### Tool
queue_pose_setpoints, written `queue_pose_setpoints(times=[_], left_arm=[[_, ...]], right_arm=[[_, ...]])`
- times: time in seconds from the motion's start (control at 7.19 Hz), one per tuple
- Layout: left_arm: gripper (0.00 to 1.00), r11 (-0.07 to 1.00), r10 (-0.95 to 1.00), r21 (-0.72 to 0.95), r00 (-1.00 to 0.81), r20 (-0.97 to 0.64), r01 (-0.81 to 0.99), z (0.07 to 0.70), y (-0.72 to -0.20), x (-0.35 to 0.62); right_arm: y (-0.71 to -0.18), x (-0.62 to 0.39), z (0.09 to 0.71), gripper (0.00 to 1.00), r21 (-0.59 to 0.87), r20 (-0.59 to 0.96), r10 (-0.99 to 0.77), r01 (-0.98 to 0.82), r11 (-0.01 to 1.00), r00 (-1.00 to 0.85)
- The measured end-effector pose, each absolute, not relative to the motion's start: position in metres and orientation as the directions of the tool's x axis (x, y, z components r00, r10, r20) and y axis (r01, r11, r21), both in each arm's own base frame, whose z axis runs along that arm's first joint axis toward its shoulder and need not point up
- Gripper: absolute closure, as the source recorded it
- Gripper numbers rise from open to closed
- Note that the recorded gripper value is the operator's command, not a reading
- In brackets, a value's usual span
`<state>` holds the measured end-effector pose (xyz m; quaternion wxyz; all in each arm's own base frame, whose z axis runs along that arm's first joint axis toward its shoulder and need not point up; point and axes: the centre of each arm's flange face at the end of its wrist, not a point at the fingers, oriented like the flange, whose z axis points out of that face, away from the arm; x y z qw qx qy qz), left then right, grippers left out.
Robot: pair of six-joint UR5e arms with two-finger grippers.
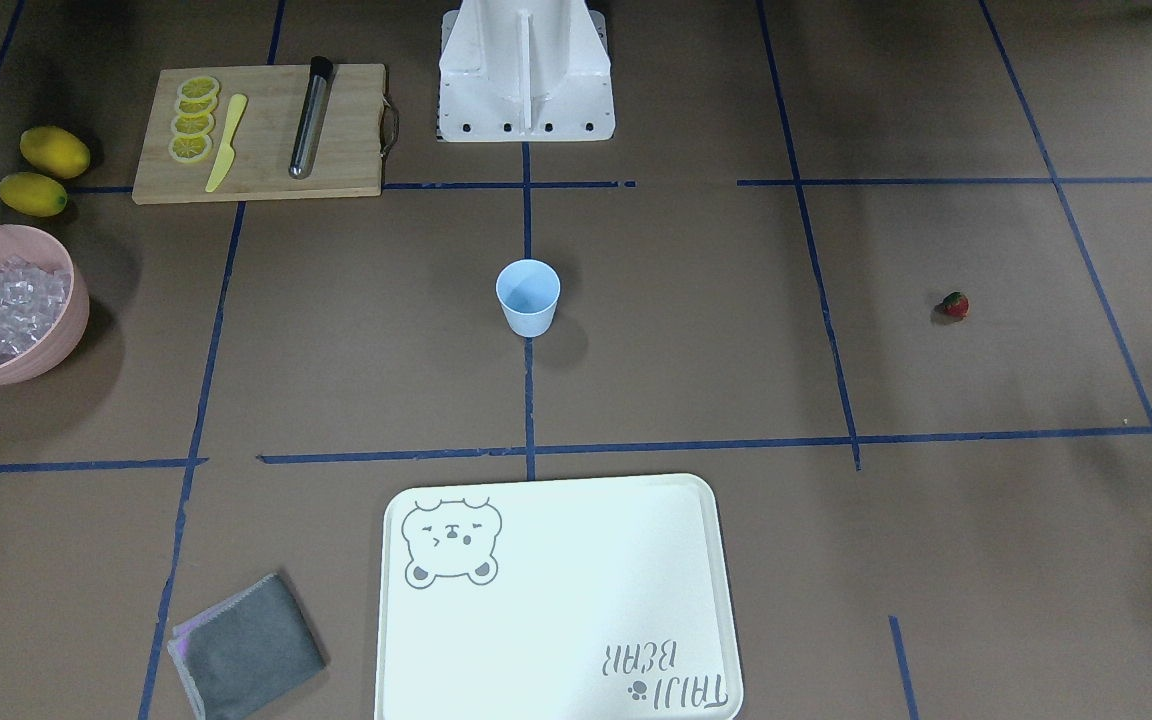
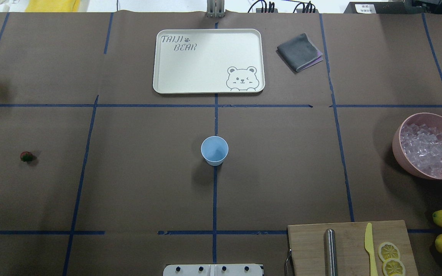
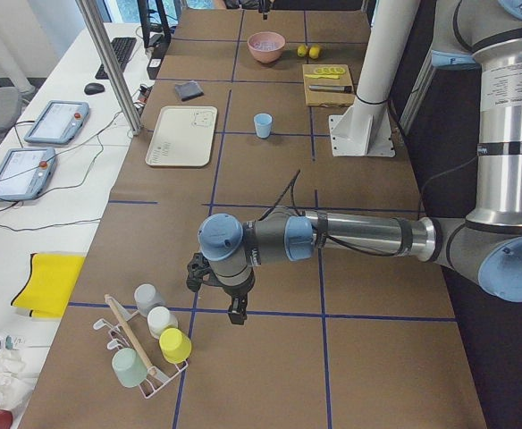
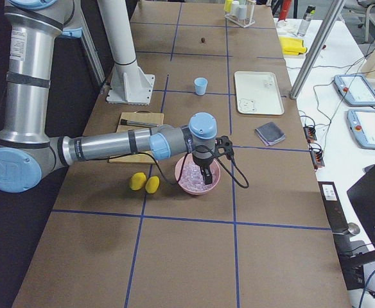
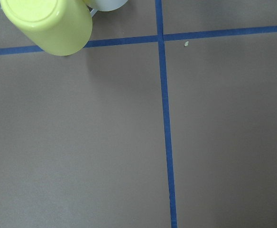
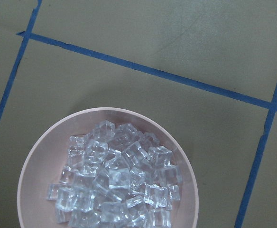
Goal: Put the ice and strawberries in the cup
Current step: 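Lower the right gripper into the pink bowl and grasp ice cubes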
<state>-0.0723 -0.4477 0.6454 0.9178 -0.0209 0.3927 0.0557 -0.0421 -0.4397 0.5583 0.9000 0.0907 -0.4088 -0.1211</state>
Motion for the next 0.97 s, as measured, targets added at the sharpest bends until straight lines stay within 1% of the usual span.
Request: queue_pose_setpoints(times=[0.97], left_arm=[[0.00, 0.993, 0.083, -0.001, 0.685, -0.724, -0.121, 0.649, -0.447, -0.072]], right_arm=[[-0.452, -0.078, 0.550, 0.01, 0.210, 0.714, -0.223, 0.101, 0.972, 0.663]])
